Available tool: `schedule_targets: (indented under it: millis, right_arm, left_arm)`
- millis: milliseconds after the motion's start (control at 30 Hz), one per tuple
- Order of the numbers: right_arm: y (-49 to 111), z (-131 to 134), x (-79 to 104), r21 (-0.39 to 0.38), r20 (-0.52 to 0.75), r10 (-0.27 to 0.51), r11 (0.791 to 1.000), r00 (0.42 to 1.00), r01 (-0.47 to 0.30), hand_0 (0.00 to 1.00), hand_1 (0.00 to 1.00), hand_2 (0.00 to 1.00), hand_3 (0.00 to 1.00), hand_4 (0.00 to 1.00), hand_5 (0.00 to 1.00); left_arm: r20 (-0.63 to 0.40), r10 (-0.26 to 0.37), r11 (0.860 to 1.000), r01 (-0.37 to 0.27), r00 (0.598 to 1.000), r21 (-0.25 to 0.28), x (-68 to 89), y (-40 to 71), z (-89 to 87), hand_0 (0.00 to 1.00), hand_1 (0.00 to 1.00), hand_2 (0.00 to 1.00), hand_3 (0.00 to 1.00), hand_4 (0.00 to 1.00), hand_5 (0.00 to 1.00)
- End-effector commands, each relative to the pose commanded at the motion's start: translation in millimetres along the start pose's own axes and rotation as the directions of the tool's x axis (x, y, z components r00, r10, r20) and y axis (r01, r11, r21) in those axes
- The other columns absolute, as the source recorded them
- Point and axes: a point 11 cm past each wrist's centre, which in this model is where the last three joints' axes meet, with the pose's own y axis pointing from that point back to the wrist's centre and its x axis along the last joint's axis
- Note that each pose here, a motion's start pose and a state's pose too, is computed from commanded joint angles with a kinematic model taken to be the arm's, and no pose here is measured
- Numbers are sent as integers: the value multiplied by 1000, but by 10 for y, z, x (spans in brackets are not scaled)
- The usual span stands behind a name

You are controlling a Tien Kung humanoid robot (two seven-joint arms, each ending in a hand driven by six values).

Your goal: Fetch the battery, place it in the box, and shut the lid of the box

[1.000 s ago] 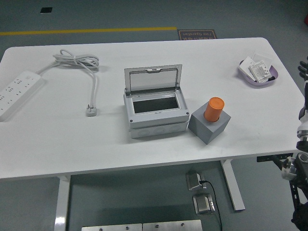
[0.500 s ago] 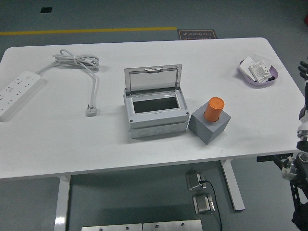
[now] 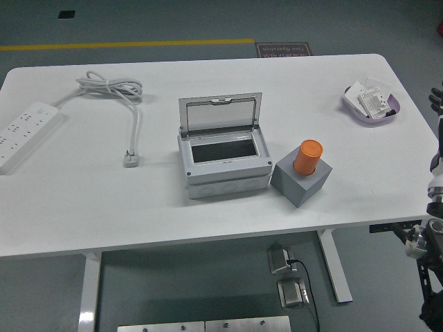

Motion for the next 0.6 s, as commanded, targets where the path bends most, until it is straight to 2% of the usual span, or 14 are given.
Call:
schedule_targets:
  millis: [600]
  right_arm:
    - [9,5,5,-1,1,2,1000,1000,-2,813,746,737,784,940,861]
  left_arm:
    - [-6,-7,1000,7,1000,3,-38,-6,-14,685,678,664,748,725,443]
